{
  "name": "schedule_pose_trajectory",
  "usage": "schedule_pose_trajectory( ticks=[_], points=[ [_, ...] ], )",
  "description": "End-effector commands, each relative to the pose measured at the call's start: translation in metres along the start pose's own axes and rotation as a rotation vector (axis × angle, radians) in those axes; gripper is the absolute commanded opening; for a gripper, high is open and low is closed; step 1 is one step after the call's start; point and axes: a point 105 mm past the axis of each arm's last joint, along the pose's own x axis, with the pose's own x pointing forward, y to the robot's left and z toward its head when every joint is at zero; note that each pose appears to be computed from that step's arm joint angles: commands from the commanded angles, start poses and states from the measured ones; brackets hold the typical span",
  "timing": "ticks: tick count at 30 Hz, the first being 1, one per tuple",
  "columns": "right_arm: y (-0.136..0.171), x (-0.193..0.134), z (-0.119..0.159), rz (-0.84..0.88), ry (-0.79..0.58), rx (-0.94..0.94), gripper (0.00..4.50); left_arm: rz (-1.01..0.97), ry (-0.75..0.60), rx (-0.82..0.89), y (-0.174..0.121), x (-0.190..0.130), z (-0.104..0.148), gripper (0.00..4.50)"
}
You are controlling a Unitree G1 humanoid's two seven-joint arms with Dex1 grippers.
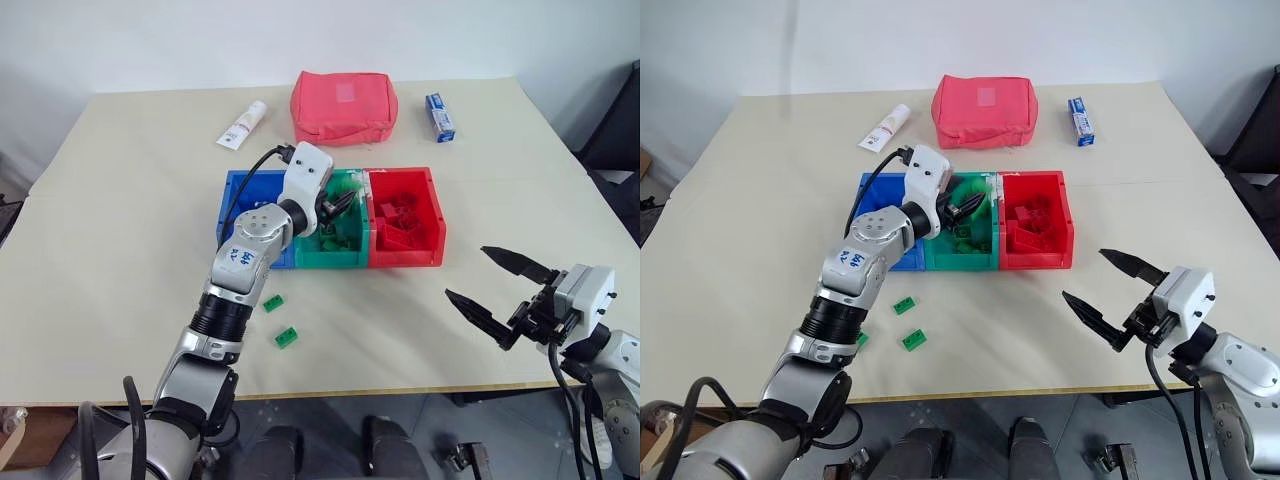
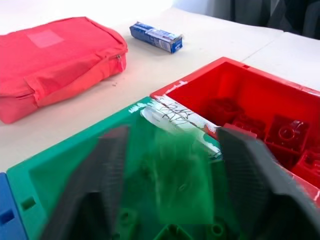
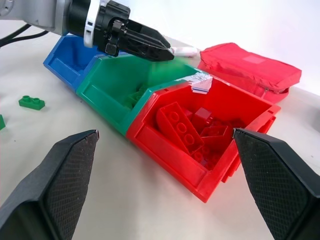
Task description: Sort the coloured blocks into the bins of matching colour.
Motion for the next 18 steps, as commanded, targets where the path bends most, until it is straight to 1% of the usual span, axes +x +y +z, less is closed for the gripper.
schedule_pose_trajectory(
  ticks=[1,2,4,5,8,10,11,12,13,14,16,18],
  points=[
    [-0.005,-0.001,0.012,-0.002,-0.028,-0.051,4.5,-0.075,-0.077,0.033,-0.001,-0.017,0.014,4.29],
    [-0.006,0.0,0.012,0.003,-0.029,-0.052,4.5,-0.103,-0.082,0.027,0.0,-0.024,0.013,4.48],
    [-0.007,0.002,0.013,0.013,-0.032,-0.054,4.5,-0.153,-0.096,0.013,-0.001,-0.035,0.012,4.48],
    [-0.007,0.005,0.014,0.033,-0.036,-0.061,4.5,-0.236,-0.118,0.032,-0.003,-0.052,0.012,4.48],
    [-0.005,0.014,0.019,0.11,-0.06,-0.112,4.5,-0.412,-0.212,0.193,0.0,-0.105,0.014,4.48],
    [0.002,0.021,0.017,0.193,-0.052,-0.117,4.5,-0.399,-0.14,0.255,0.021,-0.133,-0.003,4.48],
    [0.007,0.023,0.015,0.244,-0.04,-0.12,4.5,-0.385,-0.103,0.263,0.032,-0.146,-0.011,4.48],
    [0.014,0.027,0.013,0.307,-0.032,-0.119,4.5,-0.365,-0.043,0.264,0.046,-0.166,-0.023,4.48],
    [0.019,0.03,0.012,0.354,-0.03,-0.11,4.5,-0.36,-0.001,0.26,0.053,-0.183,-0.031,4.48],
    [0.023,0.033,0.012,0.391,-0.031,-0.099,4.5,-0.351,0.04,0.251,0.059,-0.2,-0.04,4.48],
    [0.026,0.036,0.01,0.436,-0.029,-0.086,4.5,-0.34,0.094,0.231,0.066,-0.224,-0.052,4.48],
    [0.027,0.036,0.008,0.461,-0.023,-0.081,4.5,-0.335,0.123,0.216,0.07,-0.238,-0.059,4.48]
  ],
)
